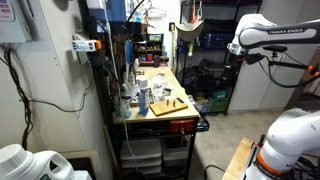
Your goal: Put the white can on the wooden boar, then put the batteries in the can
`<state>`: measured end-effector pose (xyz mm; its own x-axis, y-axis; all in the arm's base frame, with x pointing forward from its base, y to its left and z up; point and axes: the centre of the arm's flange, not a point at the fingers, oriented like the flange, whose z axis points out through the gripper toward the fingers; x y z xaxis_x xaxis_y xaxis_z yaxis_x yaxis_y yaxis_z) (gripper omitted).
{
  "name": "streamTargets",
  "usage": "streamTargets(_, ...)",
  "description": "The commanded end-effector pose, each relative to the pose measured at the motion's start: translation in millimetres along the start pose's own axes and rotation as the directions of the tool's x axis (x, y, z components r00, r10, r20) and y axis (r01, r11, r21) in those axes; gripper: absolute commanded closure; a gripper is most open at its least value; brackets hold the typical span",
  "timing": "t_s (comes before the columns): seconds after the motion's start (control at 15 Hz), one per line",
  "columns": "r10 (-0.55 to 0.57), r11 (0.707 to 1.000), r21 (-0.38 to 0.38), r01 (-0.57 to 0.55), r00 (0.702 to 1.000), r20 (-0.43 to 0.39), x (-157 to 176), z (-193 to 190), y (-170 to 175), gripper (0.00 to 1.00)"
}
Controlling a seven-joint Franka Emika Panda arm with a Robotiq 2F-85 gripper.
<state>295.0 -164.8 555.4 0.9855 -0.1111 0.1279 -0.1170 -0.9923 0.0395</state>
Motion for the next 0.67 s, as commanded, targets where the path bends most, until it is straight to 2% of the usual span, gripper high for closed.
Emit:
streamTargets(0.0,0.166,0.986,-0.003,-0.168,0.977,-0.133,71.6,10.4,-8.3,0.0)
streamTargets(0.13,0.275,0.961,0.022,-0.276,0.942,-0.194,112.3,25.5,-22.1,0.0)
streamTargets(0.27,0.366,0.929,0.032,-0.368,0.905,-0.219,148.4,47.9,-35.4,0.0)
streamTargets(0.6,0.488,0.872,0.049,-0.486,0.86,-0.15,217.0,108.2,-54.7,0.0)
